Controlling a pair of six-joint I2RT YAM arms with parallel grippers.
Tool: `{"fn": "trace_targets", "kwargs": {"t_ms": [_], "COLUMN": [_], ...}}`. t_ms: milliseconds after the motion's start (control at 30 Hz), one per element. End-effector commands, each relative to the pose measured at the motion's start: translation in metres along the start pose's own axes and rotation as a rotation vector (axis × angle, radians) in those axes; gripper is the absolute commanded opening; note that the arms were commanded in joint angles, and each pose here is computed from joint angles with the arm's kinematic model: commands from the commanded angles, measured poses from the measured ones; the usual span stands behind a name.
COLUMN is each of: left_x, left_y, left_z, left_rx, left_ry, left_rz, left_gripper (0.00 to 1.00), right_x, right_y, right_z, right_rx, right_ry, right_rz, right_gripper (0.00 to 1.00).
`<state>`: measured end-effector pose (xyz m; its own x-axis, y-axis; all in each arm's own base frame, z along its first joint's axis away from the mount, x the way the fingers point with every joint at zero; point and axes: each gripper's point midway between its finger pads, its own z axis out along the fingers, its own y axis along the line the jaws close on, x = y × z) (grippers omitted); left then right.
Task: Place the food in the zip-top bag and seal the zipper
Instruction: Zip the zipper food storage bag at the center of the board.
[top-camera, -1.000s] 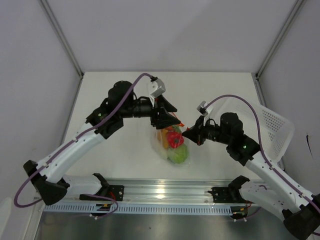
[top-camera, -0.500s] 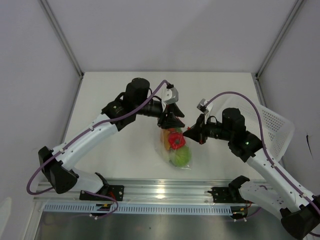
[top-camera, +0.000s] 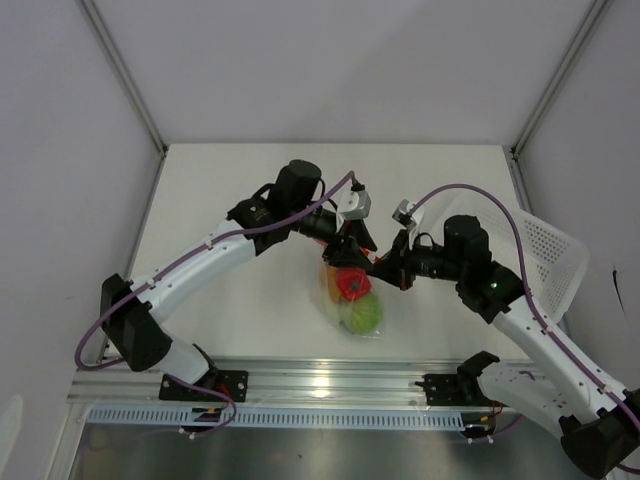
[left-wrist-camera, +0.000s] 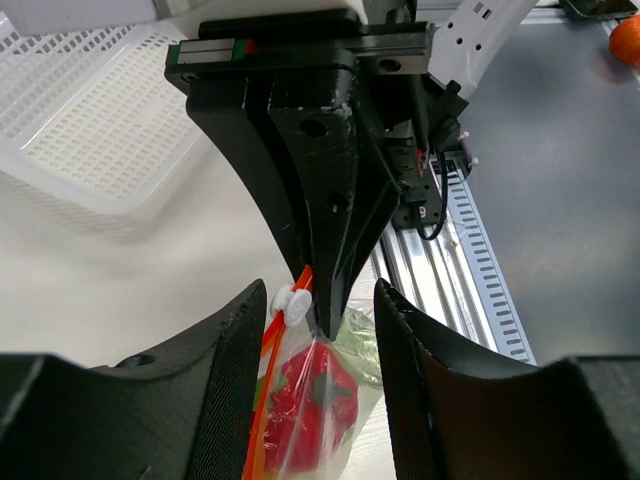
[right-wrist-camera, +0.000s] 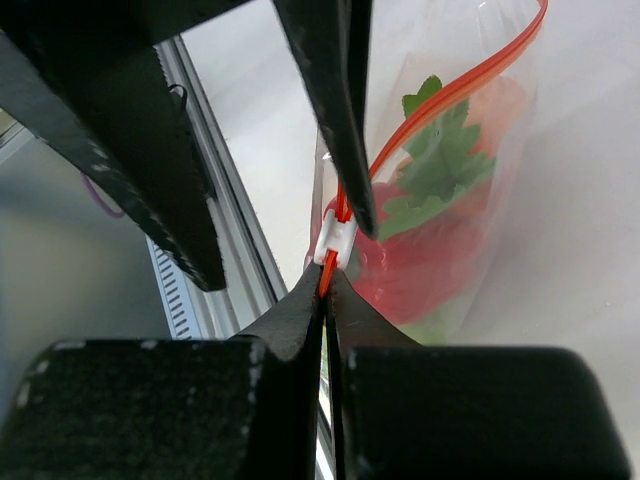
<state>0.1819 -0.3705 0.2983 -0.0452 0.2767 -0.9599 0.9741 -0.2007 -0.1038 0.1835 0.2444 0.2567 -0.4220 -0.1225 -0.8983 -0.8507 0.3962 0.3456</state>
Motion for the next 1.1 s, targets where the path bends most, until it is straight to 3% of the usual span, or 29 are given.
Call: {"fn": "trace_targets", "kwargs": {"t_ms": [0,133,667,800,933,1067], "left_x": [-0.012,-0.01,-0.008,-0.005,-0.004,-0.005], "left_y": [0.0,0.004,0.003,0.001,0.0,0.002], "left_z": [0.005,0.008,0.0,-0.001,0.0,0.0], "left_rx": [0.035,0.039,0.027,0.031,0.034,0.029], "left_ry": [-0.026,-0.02,-0.013,-0.007,-0.009,-0.004], "left_rz": [0.079,0.072,0.047,0.021,0.009,0.008], "left_gripper": [0.5,0.49,0.1,0.17,0.34,0.37], "right_x": [-0.028,-0.028,-0.026,-0.027,-0.028,-0.029], "right_y": [0.011,0.011,0.002,0.0,0.001,0.002], "right_z": [-0.004,-0.005,-0.013,-0.014,-0.013,-0.013], "right_rx": [-0.036,-0.035,0.031,0.038,0.033,0.027], "right_ry": [-0.061,-0.058,-0.059,-0.067,-0.067,-0.064], "right_rz": [-0.062,-0.063,-0.075,-0.073,-0.075,-0.077], "right_gripper": [0.0,0.0,0.0,0.0,0.0,0.0]}}
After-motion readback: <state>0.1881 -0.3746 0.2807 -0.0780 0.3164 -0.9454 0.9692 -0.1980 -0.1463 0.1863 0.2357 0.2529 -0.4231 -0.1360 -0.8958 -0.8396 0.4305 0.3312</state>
